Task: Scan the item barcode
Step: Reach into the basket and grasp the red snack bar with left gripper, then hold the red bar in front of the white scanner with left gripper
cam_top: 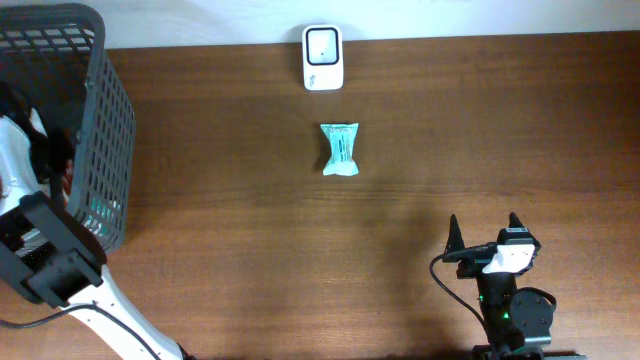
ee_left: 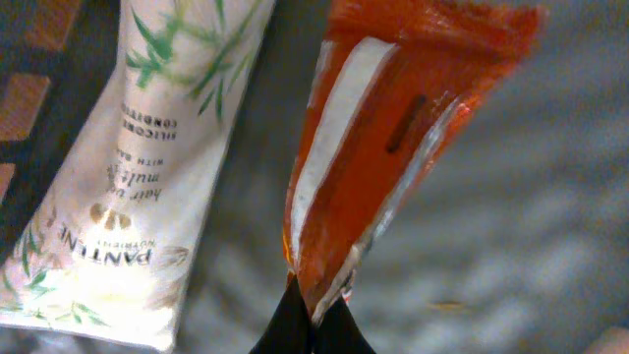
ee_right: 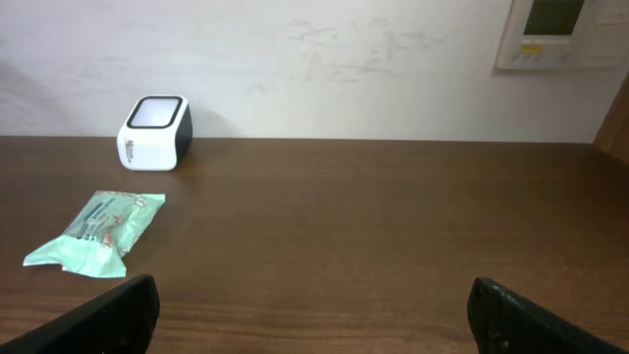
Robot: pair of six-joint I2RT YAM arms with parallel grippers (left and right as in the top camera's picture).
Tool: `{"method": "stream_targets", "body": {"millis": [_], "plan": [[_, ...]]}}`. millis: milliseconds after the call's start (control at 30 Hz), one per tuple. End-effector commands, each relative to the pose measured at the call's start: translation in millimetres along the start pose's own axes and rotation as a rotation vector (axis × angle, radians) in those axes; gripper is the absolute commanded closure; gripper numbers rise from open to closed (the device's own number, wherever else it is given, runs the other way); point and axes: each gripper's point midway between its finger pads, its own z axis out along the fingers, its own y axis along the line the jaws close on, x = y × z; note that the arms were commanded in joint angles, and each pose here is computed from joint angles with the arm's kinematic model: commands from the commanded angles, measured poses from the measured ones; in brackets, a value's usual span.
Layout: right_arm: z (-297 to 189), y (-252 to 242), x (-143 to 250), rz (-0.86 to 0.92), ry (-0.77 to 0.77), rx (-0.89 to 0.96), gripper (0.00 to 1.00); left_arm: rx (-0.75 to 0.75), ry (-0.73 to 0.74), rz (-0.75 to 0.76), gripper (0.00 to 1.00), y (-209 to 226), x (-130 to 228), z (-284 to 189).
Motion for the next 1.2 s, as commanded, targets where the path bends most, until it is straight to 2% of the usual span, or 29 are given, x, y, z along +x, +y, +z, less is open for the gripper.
{"method": "stream_targets", "body": {"millis": [0,167,367,600,767,967,1167], "plan": [[0.1,-3.6,3.0,0.005,0.004,0.018,0.01,0.213,-0.171,-0.062,1.00,-32.6,-39.7,-76.7],[0.1,-3.5,3.0,0.005,0.004,0.018,0.02,0.530,-0.345,0.015,1.00,-81.6,-56.4,-174.8],[0.1,-3.6,3.0,0.005,0.004,0.018,0.02,0.739,-0.563,0.145,1.00,-111.6,-54.0,-285.0],[0.1,-3.5,3.0,0.005,0.004,0.018,0.01,0.952,-0.799,0.325,1.00,-154.8,-22.2,-410.2],[0.1,-3.6,3.0,0.005,0.004,0.018,0.01,1.025,-0.943,0.452,1.00,-181.1,11.6,-478.9],[0.1,-3.6,3.0,0.005,0.004,0.018,0.01,1.073,-0.998,0.527,1.00,-197.4,43.6,-515.7],[0.1,-3.6,3.0,0.005,0.004,0.018,0.02,1.075,-0.999,0.531,1.00,-199.7,45.8,-517.4]]}}
